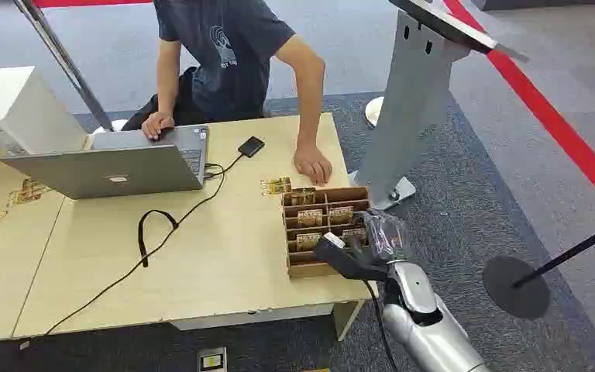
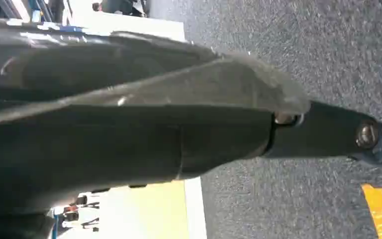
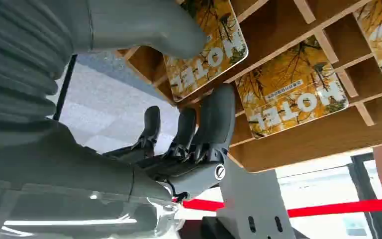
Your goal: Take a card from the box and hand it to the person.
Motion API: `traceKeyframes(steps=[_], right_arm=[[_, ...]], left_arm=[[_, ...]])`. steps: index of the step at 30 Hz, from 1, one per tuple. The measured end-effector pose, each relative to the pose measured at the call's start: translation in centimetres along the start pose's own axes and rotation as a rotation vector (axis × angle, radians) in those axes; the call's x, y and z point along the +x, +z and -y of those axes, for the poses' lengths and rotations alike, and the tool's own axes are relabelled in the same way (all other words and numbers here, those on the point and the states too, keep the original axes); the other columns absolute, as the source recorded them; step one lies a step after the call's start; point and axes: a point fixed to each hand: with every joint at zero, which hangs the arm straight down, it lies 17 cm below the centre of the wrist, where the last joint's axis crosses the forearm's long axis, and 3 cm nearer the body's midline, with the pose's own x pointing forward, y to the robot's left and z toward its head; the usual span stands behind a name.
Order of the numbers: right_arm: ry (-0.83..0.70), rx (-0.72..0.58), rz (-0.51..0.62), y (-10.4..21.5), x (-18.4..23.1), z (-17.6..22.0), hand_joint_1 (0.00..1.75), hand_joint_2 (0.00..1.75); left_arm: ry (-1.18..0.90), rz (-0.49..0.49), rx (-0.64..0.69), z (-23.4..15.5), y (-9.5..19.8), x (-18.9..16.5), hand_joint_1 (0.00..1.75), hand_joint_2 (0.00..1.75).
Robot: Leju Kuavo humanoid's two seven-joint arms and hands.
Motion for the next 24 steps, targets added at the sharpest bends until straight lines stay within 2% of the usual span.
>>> traceKeyframes(steps=[5, 8, 9, 10, 11, 12, 24], right_arm=[[0.012, 0.002, 0.002, 0.05, 0.03, -0.10, 0.87, 1.75], [0.019, 0.009, 0.003, 0.10, -0.03, -0.23, 0.94, 1.75], [0.021, 0.010, 0.003, 0.12, -0.07, -0.25, 1.08, 1.75], [0.022, 0.011, 0.004, 0.12, -0.08, -0.25, 1.40, 1.75], [0.024, 0.011, 0.004, 0.13, -0.08, -0.26, 1.40, 1.75], [0.028, 0.009, 0.006, 0.10, -0.04, -0.17, 1.75, 1.75], [0.075, -0.019, 0.020, -0.25, 0.49, 0.59, 1.75, 1.75]], left_arm=[[0.002, 0.000, 0.000, 0.00, 0.00, -0.01, 0.00, 0.00], [0.002, 0.003, 0.000, 0.00, 0.00, 0.01, 0.00, 0.00], [0.002, 0.003, 0.000, 0.00, 0.00, 0.01, 0.00, 0.00], [0.003, 0.003, 0.000, 0.01, -0.01, 0.01, 0.00, 0.00], [0.004, 0.003, 0.000, 0.02, -0.01, -0.01, 0.00, 0.00], [0.005, 0.003, 0.000, 0.02, -0.01, -0.04, 0.00, 0.00], [0.006, 0.003, 0.001, 0.03, -0.03, -0.20, 0.00, 0.00]])
